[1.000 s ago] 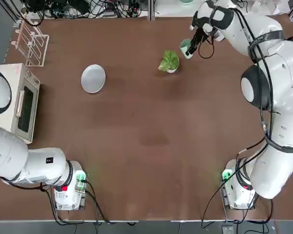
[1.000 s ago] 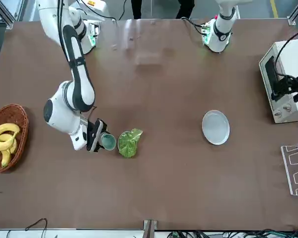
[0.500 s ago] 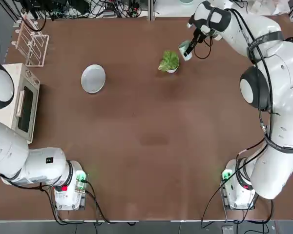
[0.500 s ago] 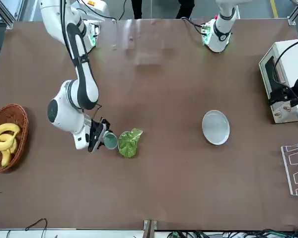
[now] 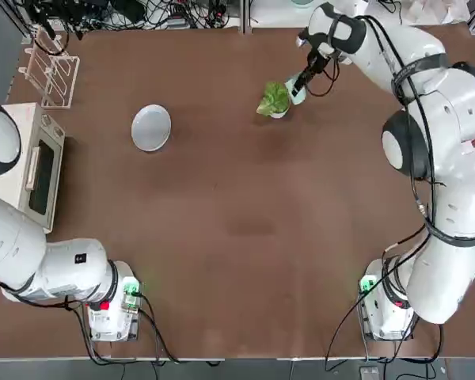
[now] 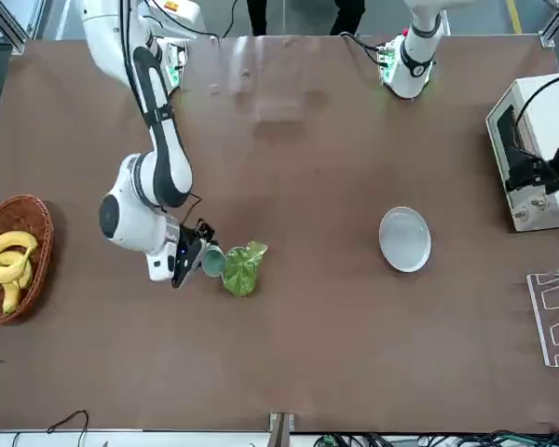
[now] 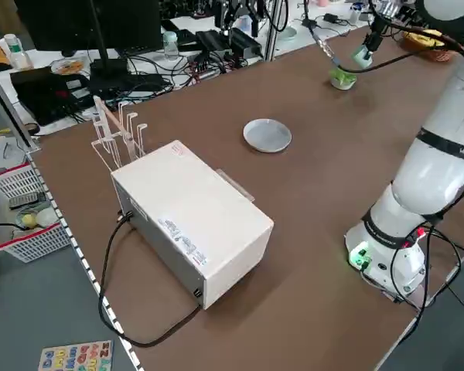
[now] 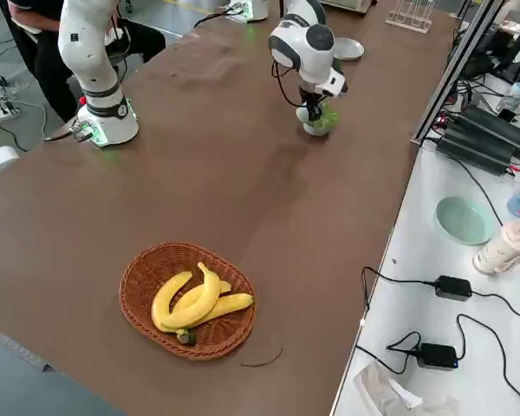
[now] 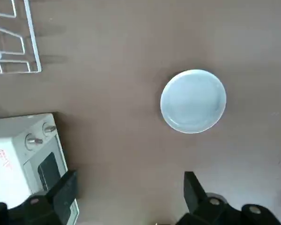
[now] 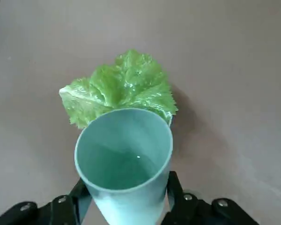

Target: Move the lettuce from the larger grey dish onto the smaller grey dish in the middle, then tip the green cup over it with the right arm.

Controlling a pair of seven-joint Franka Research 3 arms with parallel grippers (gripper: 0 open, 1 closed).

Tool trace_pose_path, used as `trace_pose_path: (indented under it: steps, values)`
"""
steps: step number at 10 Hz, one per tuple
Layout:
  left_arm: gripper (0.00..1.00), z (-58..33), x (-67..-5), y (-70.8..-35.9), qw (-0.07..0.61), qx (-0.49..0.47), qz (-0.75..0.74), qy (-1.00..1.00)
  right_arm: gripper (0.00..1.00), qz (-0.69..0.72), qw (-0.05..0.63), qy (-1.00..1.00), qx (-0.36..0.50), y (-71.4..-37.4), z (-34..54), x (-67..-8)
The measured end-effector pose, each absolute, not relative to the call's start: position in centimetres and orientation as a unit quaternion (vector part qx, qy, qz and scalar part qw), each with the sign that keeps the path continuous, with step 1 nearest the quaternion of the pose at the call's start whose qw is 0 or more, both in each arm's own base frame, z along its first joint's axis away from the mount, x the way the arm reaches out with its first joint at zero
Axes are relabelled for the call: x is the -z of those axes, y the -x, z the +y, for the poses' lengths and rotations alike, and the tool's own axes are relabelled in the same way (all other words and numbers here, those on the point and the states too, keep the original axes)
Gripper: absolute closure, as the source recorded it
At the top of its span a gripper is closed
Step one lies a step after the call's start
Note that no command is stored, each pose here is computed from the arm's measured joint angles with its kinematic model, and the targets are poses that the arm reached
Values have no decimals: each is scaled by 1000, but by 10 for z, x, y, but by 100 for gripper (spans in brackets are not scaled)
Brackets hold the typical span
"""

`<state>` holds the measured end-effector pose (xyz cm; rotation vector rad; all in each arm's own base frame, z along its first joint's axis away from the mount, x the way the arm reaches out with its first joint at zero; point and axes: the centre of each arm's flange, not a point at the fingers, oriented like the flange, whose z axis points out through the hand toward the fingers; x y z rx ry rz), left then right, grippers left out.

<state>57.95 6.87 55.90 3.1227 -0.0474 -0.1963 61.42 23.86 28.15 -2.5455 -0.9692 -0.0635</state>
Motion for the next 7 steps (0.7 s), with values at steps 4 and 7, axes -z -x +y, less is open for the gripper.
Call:
trace_pose_path:
  steps: [4,7]
  values:
    - [0,74,-548,-575,10,87,-13,-996,32,-299,212,930,-6,-617,246,-278]
    - [0,72,-539,-576,12,98,-15,-995,32,-249,215,944,-40,-616,249,-273]
